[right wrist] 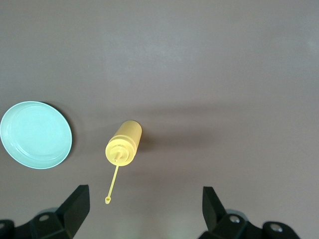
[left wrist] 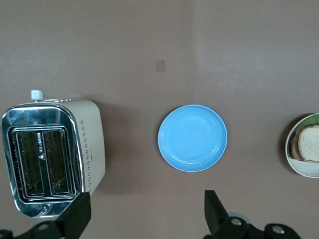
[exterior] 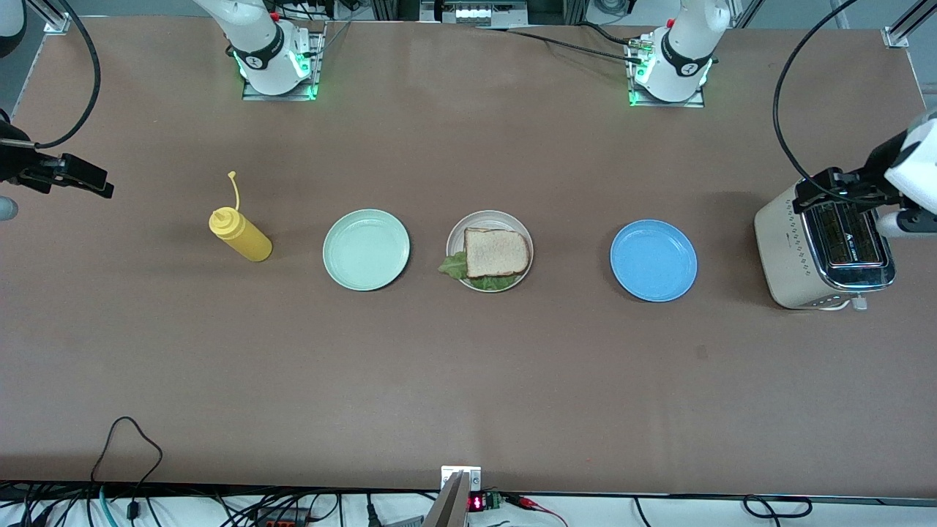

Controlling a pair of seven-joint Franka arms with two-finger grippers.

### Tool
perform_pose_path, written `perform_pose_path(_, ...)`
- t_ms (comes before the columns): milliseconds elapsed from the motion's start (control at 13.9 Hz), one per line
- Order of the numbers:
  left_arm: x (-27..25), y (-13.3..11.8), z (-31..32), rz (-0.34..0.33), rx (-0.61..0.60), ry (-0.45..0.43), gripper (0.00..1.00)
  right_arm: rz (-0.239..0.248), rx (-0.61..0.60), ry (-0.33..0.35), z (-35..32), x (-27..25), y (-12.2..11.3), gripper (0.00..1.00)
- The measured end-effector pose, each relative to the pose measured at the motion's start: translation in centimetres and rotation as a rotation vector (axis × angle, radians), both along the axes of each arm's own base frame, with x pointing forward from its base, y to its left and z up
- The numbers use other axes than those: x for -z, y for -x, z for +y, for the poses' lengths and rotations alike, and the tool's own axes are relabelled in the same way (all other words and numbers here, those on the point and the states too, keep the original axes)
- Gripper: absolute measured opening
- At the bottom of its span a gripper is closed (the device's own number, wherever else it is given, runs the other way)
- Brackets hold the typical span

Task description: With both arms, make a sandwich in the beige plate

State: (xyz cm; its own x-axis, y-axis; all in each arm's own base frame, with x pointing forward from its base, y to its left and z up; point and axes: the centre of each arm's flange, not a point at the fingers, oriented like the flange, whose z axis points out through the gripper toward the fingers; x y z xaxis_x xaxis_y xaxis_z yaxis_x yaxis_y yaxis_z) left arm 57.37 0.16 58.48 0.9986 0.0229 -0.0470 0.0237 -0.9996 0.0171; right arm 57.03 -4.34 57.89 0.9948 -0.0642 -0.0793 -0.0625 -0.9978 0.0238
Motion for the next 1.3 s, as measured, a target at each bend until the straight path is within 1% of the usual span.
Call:
perform_pose_path(288, -0.7, 1.3, -0.5, -0.018, 0.007, -0.001, 1.00, -0.001, 0.000, 0.000, 0.0, 0.0, 0.0, 1.00)
perform_pose_path(793, -0.7, 1.7, 0.0, -0.010, -0.003, -0.002, 1.00, -0.002, 0.000, 0.000, 0.0, 0.0, 0.0, 1.00)
perform_pose_path(1297, -1.3, 1.9, -0.1, -0.023, -0.003, -0.002, 1.00, -0.004, 0.000, 0.000, 0.0, 0.0, -0.1, 1.00)
